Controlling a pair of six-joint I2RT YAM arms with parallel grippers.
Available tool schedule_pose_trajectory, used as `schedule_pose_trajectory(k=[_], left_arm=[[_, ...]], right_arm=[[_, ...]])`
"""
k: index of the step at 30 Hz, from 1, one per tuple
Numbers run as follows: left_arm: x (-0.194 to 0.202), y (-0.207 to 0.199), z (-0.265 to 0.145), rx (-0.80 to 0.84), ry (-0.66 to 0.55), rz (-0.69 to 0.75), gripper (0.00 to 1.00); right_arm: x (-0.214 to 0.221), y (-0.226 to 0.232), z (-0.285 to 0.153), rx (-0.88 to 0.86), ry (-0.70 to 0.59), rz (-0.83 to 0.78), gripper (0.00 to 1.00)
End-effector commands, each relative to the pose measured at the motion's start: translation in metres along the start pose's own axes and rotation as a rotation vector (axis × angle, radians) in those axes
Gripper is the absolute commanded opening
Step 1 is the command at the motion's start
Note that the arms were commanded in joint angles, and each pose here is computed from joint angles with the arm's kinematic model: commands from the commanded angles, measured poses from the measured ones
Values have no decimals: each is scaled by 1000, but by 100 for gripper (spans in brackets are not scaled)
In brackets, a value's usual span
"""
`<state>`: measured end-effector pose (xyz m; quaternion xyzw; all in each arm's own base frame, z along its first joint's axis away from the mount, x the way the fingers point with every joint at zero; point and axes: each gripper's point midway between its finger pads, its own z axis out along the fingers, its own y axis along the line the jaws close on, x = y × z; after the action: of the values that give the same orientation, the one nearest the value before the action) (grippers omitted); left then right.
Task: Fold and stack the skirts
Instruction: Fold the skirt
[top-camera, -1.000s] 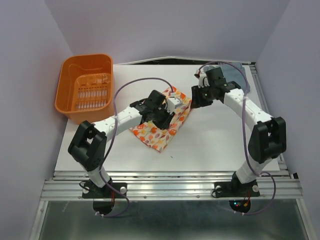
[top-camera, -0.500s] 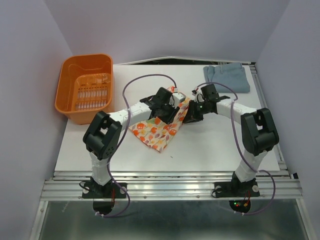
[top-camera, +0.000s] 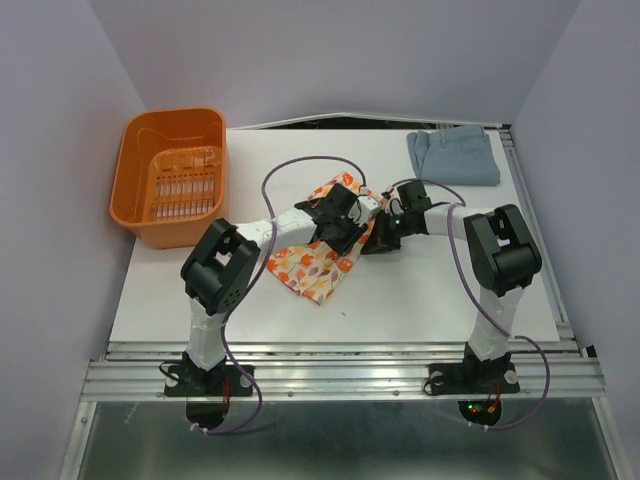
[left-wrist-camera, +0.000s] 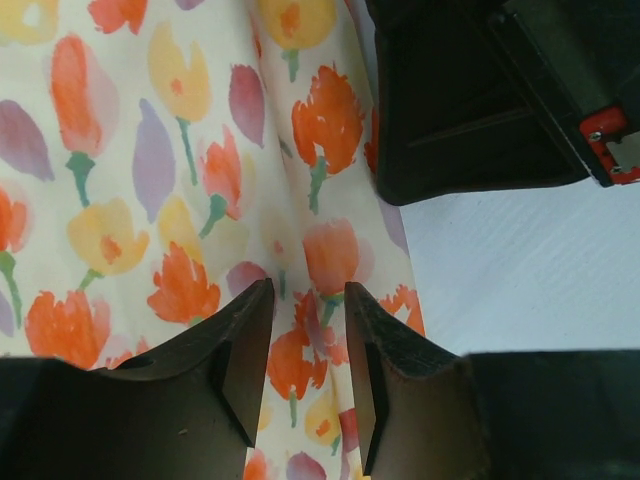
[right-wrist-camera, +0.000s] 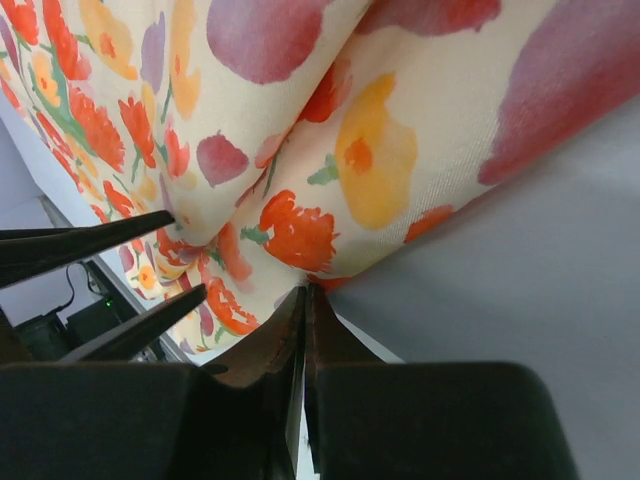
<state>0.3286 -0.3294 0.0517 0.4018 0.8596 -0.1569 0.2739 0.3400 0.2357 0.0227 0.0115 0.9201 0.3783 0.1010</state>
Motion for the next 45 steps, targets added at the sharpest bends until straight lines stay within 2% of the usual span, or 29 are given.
schedule_pose_trajectory(k=[1,7,14,20,23,27,35,45], left_arm=[[-20,6,-1,-62,-30,29,47],[-19,16,6,-140,-3,32,49],[-23,27,-2,-224,-13,40,45],[-22,22,2,-194,-6,47,29],[-24,15,0,-161,-11,56,10],[-32,2,-9,-94,-33,57,1],[-50,-26,-27,-7,-70,72,0],[-60,-36,-18,48,-62,57,0]], right_arm=[[-6,-10,5,21,-30,-4,5],[-2,-12,4,27,-29,-5,4],[2,-15,3,36,-26,1,4],[3,-16,4,37,-21,4,4],[4,-16,3,39,-20,8,4],[5,-17,3,39,-20,10,3],[6,-16,2,40,-25,10,3],[5,-10,-6,33,-53,4,3]])
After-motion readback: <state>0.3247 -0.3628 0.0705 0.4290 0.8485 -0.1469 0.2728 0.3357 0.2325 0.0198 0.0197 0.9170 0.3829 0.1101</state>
